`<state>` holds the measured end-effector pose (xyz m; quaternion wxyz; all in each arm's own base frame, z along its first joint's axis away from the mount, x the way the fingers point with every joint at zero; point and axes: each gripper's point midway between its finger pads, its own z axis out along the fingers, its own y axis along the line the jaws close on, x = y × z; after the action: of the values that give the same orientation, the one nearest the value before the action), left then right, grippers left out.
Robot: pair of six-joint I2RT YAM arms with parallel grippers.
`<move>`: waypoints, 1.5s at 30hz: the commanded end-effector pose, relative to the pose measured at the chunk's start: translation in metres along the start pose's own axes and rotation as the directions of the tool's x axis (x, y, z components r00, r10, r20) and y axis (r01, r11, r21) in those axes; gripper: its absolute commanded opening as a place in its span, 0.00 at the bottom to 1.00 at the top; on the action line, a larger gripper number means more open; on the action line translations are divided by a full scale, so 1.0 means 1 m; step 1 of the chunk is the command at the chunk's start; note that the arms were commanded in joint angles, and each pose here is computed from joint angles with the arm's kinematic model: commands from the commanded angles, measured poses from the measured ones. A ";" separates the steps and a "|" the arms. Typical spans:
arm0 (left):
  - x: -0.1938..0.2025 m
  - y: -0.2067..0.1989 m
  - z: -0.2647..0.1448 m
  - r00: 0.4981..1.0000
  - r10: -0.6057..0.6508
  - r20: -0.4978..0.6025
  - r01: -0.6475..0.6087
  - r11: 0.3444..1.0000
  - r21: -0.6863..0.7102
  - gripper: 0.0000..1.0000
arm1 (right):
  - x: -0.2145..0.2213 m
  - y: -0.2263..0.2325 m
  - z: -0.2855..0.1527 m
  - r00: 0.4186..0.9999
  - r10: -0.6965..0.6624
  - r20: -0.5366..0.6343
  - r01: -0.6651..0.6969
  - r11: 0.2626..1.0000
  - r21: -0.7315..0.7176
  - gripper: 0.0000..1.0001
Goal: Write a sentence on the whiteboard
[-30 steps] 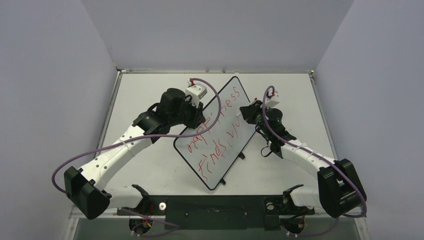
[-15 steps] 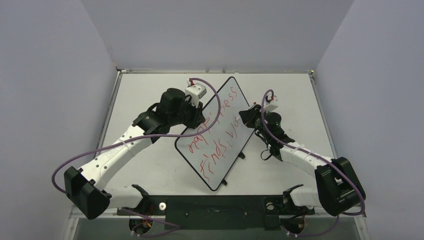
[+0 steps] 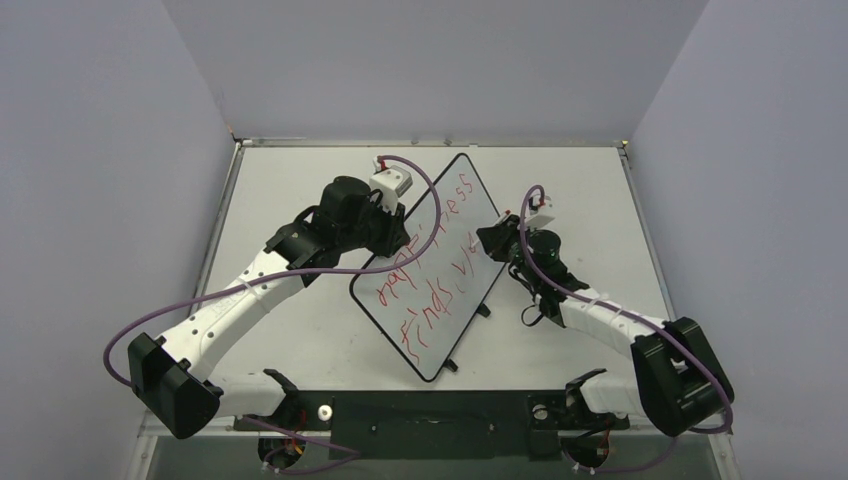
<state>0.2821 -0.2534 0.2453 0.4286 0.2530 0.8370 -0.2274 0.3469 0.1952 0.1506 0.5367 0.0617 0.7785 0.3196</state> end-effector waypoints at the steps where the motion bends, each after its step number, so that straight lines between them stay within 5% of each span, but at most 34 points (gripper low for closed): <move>1: -0.014 0.010 -0.010 0.992 0.115 0.055 -0.113 0.993 -0.046 0.00 | 0.001 0.012 -0.007 1.000 -0.010 -0.007 0.010 0.999 -0.036 0.00; 15: -0.014 0.011 -0.010 0.992 0.114 0.054 -0.112 0.993 -0.049 0.00 | -0.038 0.003 -0.031 0.994 -0.088 0.070 0.085 0.995 0.051 0.00; 45: -0.010 0.006 -0.006 0.989 0.138 0.053 -0.138 0.990 -0.014 0.00 | -0.071 0.006 0.023 0.993 -0.032 0.115 0.031 0.999 0.010 0.00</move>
<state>0.2792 -0.2551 0.2465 0.4343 0.2703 0.8272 -0.2324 0.3820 0.1717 0.1801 0.5606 0.0725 0.7766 0.2783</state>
